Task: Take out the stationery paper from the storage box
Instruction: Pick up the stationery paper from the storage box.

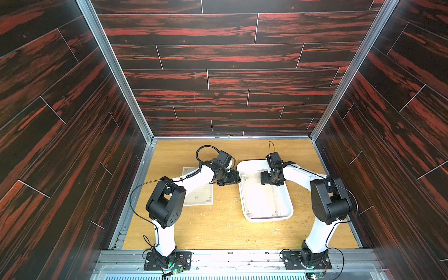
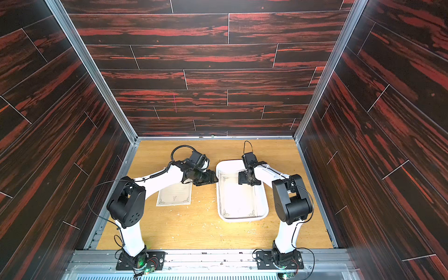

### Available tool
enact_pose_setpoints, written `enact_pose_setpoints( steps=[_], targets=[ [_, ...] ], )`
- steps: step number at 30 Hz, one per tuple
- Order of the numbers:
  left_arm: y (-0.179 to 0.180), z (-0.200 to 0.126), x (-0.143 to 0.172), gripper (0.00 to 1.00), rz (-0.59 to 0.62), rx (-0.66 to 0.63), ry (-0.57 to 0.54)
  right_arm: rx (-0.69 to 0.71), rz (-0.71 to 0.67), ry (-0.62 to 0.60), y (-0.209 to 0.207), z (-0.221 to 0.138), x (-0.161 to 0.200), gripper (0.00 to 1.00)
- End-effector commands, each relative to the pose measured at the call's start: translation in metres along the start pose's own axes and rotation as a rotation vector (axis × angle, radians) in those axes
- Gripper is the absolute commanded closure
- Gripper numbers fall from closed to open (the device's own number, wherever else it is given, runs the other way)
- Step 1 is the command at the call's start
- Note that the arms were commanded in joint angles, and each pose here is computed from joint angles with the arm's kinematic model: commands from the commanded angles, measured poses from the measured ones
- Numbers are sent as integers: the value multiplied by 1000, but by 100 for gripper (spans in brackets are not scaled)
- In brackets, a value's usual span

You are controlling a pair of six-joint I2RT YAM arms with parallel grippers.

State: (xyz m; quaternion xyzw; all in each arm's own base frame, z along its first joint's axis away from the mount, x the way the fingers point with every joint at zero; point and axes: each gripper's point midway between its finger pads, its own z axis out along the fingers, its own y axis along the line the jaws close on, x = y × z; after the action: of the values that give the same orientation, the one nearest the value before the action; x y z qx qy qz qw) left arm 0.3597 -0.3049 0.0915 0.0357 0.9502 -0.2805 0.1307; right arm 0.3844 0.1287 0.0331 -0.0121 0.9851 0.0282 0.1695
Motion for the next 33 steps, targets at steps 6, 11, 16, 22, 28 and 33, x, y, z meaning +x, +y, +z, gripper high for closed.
enact_pose_setpoints(
  steps=[6, 11, 16, 22, 28, 33],
  targets=[
    [-7, -5, -1, 28, 6, 6, 4, -14, 4, 18, 1, 6, -1, 22],
    [-7, -3, -2, 28, 5, 6, 6, -37, 19, 24, 1, 8, 1, 22],
    [-8, -2, -2, 28, -1, 10, 7, -58, 38, 31, 1, 9, 3, 22],
    [-8, -1, -2, 28, -3, 12, 10, -73, 59, 40, 0, 11, 7, 21],
    [-8, 0, -1, 29, -6, 12, 13, -59, 61, 50, -3, 14, 10, 19],
    [-8, 1, 0, 29, -8, 13, 13, -39, 65, 57, -7, 16, 13, 17]
  ],
)
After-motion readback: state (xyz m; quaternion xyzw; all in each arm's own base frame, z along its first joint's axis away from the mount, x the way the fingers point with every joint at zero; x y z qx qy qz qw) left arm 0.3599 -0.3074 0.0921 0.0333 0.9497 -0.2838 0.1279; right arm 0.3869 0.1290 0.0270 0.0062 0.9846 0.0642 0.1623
